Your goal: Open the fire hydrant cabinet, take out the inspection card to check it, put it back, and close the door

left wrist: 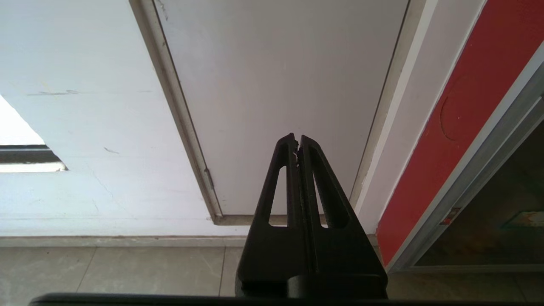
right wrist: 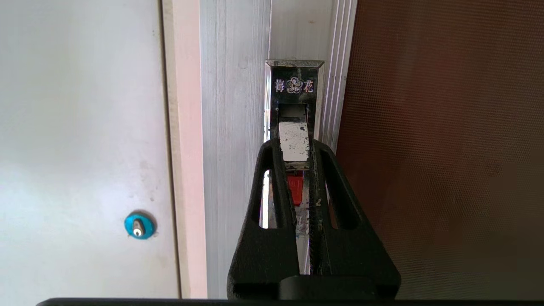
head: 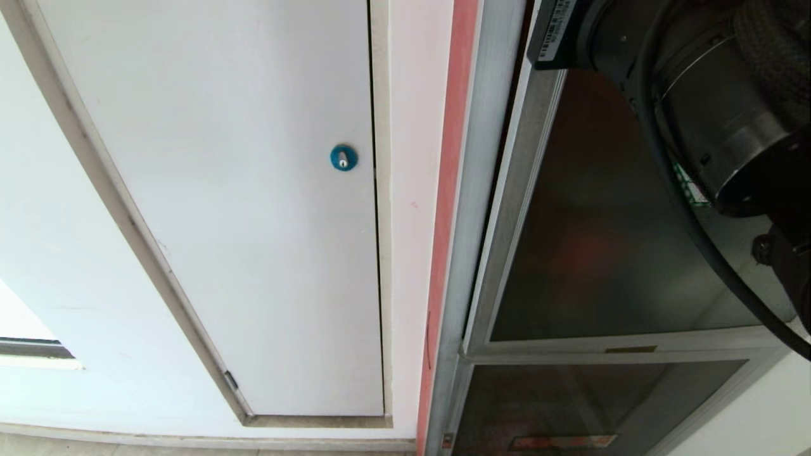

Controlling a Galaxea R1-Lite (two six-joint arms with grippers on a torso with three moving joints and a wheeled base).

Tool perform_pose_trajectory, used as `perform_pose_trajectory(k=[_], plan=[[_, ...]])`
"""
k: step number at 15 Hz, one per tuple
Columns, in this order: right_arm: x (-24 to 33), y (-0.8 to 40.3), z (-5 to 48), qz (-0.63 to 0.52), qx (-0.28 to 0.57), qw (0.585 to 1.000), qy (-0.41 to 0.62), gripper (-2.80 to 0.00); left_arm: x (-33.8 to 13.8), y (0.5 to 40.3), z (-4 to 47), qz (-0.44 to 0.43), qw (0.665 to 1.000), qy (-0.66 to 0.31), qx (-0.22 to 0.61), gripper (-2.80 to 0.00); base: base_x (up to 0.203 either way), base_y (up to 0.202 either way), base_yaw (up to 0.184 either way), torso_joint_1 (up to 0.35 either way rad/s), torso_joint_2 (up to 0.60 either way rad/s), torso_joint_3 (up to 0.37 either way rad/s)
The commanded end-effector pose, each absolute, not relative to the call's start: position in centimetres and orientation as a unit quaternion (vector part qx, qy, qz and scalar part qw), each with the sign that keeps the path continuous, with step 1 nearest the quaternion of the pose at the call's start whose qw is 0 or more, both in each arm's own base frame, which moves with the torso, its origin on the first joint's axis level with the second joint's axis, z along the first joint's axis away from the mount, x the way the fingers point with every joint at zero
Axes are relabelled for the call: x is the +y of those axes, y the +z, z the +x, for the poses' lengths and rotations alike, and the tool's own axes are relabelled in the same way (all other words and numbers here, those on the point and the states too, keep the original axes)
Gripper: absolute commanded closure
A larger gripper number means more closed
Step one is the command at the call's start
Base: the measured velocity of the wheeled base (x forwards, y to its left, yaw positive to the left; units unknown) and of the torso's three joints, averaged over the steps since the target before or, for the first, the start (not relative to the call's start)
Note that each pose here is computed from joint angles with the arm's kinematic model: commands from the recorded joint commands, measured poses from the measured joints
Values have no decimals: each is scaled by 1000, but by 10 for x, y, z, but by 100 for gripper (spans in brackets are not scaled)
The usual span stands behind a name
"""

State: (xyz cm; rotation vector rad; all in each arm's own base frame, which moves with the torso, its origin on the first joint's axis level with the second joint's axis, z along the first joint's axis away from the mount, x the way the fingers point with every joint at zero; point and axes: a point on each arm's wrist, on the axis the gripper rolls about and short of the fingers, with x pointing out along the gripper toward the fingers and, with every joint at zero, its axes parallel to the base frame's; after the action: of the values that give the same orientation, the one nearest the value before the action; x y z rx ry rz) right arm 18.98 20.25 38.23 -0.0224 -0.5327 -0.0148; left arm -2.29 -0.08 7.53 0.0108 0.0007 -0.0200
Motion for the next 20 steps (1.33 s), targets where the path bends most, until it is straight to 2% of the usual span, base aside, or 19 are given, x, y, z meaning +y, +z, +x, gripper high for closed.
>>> perform_pose_trajectory(k=[1,20], plan=[[196,388,182,0,-270,963,-11,0,-1,75,-23,5,1000,-10,1,0,0,0,0,0,0,0],[195,372,169,-38,-227,973,7,0,-1,75,-23,5,1000,-10,1,0,0,0,0,0,0,0]])
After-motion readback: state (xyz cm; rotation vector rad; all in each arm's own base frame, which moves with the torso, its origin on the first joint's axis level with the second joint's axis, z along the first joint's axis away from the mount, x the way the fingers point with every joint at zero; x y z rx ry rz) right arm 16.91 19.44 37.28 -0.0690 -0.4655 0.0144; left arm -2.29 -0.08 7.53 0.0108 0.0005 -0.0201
